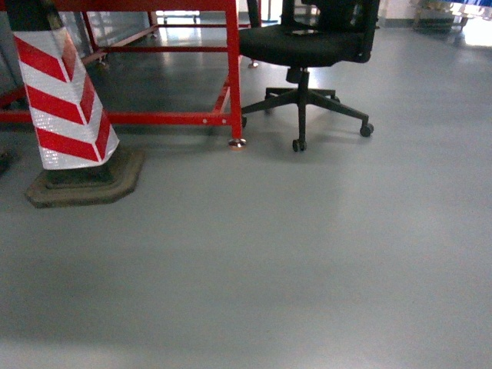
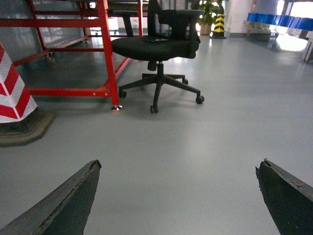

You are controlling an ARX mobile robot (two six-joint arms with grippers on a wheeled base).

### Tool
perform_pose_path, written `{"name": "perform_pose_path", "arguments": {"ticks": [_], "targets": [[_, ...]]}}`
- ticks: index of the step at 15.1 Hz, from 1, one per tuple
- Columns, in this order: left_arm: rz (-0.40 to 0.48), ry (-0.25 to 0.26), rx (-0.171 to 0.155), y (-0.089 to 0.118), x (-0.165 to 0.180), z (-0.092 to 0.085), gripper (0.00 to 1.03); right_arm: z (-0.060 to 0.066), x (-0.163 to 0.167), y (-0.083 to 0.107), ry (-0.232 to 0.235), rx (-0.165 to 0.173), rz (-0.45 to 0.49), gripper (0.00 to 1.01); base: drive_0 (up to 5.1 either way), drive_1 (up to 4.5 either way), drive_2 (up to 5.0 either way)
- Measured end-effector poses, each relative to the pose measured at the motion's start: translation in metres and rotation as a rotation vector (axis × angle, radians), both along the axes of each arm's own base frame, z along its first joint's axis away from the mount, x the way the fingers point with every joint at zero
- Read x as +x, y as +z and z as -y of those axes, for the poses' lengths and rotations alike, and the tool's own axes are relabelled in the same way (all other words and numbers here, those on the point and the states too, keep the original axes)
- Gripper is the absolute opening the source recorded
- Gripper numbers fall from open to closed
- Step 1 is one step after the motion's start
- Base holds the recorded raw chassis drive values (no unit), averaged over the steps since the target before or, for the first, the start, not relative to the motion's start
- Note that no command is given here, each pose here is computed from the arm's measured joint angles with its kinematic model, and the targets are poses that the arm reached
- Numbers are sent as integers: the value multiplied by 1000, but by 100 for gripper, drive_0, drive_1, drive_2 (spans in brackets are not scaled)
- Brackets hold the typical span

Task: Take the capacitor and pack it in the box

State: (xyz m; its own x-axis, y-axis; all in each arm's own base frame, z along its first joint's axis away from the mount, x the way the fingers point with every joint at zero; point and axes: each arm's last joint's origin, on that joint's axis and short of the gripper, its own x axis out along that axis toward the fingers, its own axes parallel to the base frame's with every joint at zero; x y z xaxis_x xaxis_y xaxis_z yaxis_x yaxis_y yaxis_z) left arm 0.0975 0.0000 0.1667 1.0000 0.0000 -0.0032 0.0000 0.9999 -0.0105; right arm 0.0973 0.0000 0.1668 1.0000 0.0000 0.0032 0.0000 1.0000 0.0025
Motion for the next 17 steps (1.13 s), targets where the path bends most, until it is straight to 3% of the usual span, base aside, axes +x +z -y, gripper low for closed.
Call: {"name": "perform_pose_path", "arguments": {"ticks": [17], "targets": [[0, 0, 0, 0, 0, 0, 44, 0, 0, 0, 0, 0, -4, 98, -506, 240, 240]]}}
